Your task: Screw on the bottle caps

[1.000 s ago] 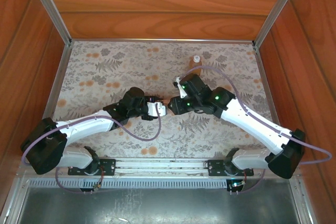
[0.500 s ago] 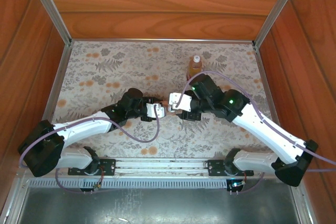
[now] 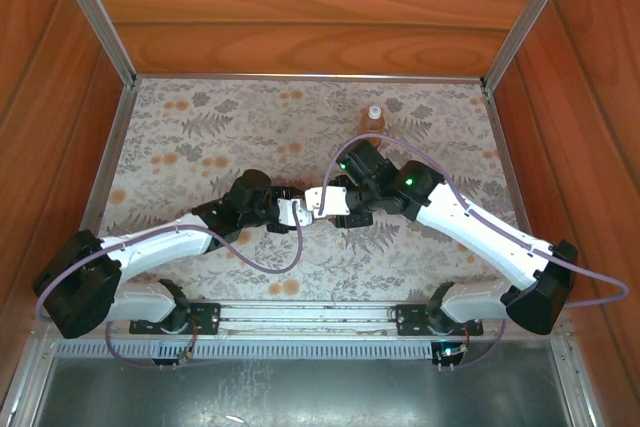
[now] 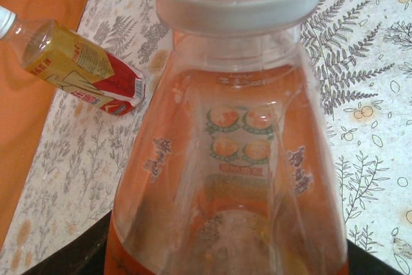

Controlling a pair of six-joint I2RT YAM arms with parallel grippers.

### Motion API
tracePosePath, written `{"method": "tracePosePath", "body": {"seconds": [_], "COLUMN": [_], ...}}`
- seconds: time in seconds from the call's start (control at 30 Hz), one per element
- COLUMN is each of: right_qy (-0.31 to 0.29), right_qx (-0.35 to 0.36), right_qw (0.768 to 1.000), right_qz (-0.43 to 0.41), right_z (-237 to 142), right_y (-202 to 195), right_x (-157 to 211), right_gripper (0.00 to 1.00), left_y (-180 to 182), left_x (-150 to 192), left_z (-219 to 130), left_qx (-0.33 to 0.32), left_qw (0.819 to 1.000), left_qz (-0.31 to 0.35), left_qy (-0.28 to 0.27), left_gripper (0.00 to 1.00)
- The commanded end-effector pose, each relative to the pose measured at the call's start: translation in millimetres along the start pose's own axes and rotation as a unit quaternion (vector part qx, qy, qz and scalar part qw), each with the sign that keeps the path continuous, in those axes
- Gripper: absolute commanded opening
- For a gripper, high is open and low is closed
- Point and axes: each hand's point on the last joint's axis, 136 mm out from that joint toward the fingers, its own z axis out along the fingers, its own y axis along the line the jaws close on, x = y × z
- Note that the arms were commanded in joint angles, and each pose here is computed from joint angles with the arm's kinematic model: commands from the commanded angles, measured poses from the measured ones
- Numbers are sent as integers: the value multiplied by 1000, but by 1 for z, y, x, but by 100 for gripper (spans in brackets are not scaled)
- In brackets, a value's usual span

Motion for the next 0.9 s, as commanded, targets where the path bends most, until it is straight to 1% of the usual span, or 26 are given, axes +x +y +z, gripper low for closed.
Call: {"method": "tracePosePath", "body": {"seconds": [0.0,0.27,0.43,0.5,0.6,0.7,0.73,0.77,0.8,0.87], "right_qy": [0,-6,0,3,5,3,4,6,8,8], "right_qx": [-10,-7,-10,-6,7,51,81,110,126,136], "right_qw": [1000,1000,1000,1000,1000,995,986,972,958,923], "right_qz": [-27,-27,-26,-23,-3,83,143,210,258,359], "right_z": [6,11,12,12,14,15,15,14,12,11], "right_y": [4,1,2,1,-4,-22,-34,-46,-52,-57], "right_x": [-2,-6,-4,-2,-2,-3,-2,1,3,6], "right_gripper": [51,39,28,22,18,12,8,5,3,2], "left_y": [-2,-2,-1,-1,0,1,1,2,2,4], "left_x": [-5,-6,-7,-7,-8,-7,-7,-7,-6,-3], "left_z": [-4,-5,-5,-5,-5,-5,-5,-5,-5,-4], "left_qx": [0,0,0,-1,-2,-6,-6,-8,-9,-14], "left_qw": [1000,1000,1000,1000,1000,1000,1000,1000,1000,1000], "left_qz": [7,8,8,8,10,10,10,9,9,9], "left_qy": [-9,-12,-12,-12,-13,-11,-10,-9,-7,1], "left_gripper": [55,54,54,55,55,55,55,55,55,55]}}
